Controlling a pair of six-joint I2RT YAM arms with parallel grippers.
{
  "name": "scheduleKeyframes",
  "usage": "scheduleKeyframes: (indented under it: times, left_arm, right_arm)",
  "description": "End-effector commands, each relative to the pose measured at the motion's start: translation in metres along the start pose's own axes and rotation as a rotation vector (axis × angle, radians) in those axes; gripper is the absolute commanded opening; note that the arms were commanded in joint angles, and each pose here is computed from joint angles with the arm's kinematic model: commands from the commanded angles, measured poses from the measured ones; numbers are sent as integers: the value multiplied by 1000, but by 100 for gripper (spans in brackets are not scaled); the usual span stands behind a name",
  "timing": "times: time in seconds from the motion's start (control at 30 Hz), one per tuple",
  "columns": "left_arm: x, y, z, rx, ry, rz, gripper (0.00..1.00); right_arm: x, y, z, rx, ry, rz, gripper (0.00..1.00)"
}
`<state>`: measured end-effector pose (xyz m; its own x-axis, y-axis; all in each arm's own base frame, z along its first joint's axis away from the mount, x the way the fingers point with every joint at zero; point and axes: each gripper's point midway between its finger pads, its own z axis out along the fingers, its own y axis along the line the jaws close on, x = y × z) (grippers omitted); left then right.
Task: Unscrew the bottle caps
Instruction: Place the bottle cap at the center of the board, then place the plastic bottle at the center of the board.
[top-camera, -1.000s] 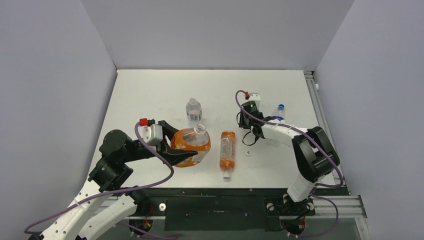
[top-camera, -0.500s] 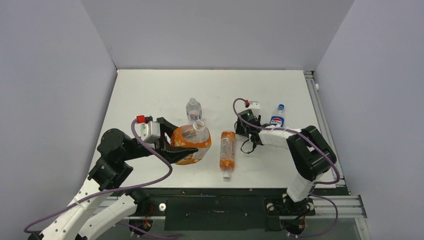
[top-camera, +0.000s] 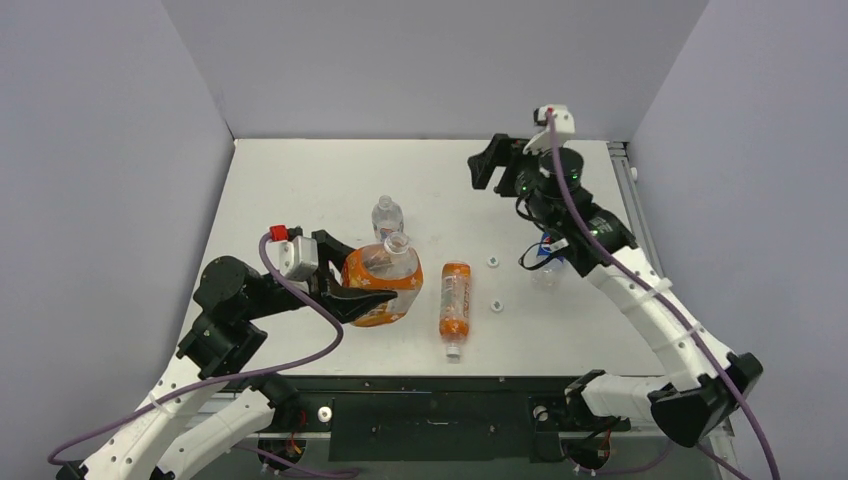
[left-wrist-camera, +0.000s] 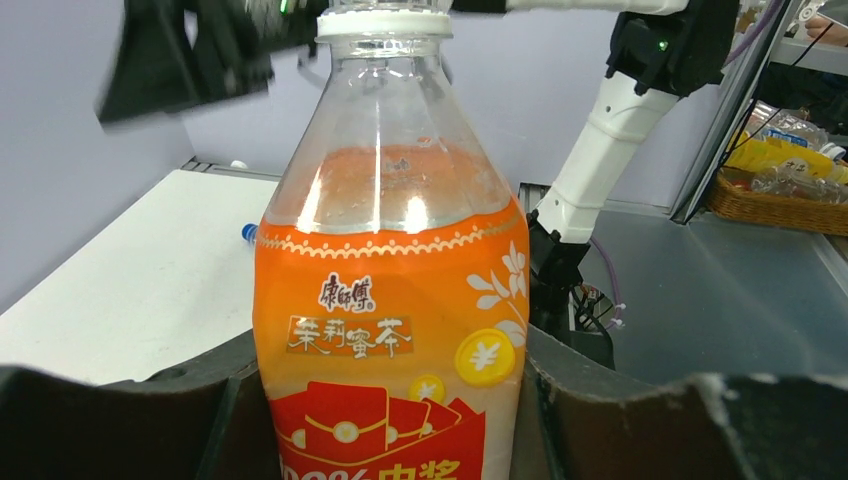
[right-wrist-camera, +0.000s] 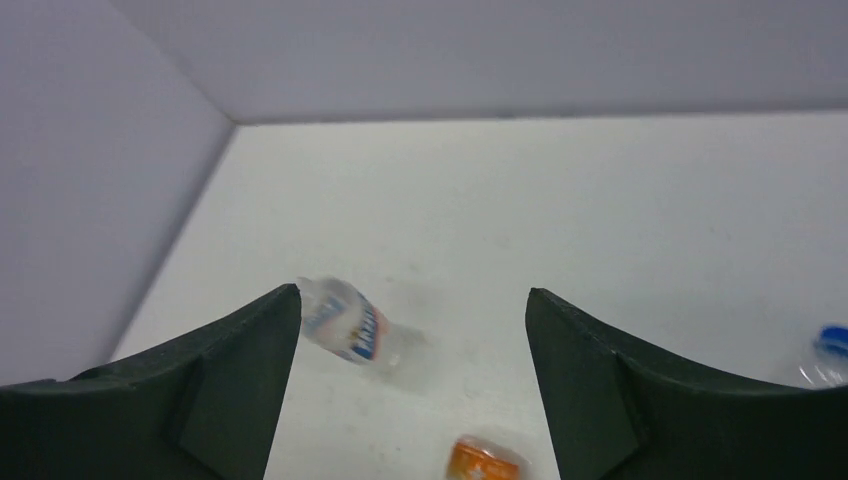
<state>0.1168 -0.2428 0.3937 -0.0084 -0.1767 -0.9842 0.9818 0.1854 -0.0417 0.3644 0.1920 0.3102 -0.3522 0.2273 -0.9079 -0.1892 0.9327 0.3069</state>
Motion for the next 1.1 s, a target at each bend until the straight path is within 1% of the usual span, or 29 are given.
scheduleKeyframes:
  times: [0.0,0.03,0.07,0.1,0.2,0.33,0.4,0.67,0.83,0.93,1.07]
  left_arm:
    - [-25,1,1,-18,-74,30,0]
    - [-24,2,2,-18,-74,28,0]
    - [-24,2,2,-17,-74,26,0]
    - [-24,3,3,-18,-74,26,0]
    - [-25,5,4,-24,-77,22,0]
    - [-26,6,4,-27,-78,16,0]
    - [-26,7,5,-30,-77,11,0]
    - [-30,8,5,-37,-89,9,0]
    - [-34,8,5,-38,-97,6,0]
    - [-36,7,4,-39,-102,10,0]
    - [-43,6,3,-38,-119,24,0]
  right_arm:
    - [-92,84,-78,-344,-138,-19,78]
    - [-97,103,-91,-416,-144,-30,79]
    - [-112,115,-106,-466,-177,-29,79]
    - [-115,133,-118,-544,-183,-27,79]
    - [-135,171,-153,-729,-237,9,80]
    - [-132,210,-187,-919,-243,8,81]
    - [-123,229,-202,-1004,-224,-5,81]
    - [-93,257,-215,-1117,-148,-56,82]
    - [-81,262,-213,-1127,-118,-76,82]
    - [-73,265,-214,-1147,-91,-87,78]
    - [-52,268,-207,-1141,-14,-126,71]
